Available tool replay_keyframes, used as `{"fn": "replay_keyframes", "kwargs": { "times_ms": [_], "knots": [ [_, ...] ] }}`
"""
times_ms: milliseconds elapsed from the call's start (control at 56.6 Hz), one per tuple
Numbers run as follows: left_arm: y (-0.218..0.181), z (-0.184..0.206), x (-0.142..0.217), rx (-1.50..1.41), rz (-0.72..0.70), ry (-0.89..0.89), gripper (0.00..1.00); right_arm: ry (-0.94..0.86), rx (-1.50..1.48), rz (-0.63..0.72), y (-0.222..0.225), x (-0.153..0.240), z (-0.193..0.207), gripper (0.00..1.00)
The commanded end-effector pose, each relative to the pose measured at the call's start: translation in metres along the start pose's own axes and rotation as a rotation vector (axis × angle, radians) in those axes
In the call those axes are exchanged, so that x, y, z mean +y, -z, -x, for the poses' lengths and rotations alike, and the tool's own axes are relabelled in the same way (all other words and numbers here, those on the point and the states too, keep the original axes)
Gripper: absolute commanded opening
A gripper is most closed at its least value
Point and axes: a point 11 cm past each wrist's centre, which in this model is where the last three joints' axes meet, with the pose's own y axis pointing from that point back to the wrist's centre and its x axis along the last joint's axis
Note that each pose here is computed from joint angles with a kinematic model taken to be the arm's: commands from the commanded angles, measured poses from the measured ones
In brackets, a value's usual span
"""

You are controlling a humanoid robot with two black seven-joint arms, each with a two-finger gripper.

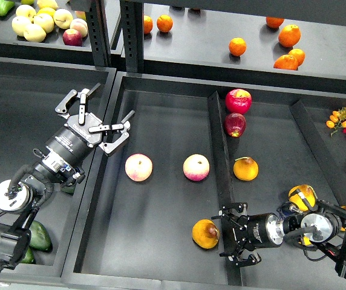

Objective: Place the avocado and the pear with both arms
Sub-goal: 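Move the right gripper down to the orange-yellow pear nearest the robot, then close the right gripper around the orange-yellow pear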

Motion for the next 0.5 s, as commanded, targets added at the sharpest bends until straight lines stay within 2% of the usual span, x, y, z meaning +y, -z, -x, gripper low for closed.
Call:
{"fn": "replay_keyframes", "kwargs": {
  "times_ms": [0,265,477],
  "knots": [
    [0.0016,0.0005,0.0007,0.0,-0.003,0.002,0.98,0.01,-0.004,0.001,0.0011,-0.0079,0.0054,0.9],
    [0.0049,-0.0005,0.0031,0.004,-0.007,0.0,0.98,0.008,-0.015,-0.002,0.0032,-0.0159,0.0073,0.75],
    [0.0059,-0.0015,0.004,0.006,-0.008,-0.003,0.98,0.0,-0.018,-0.001,0.0026,-0.015,0.004,0.69]
  ]
}}
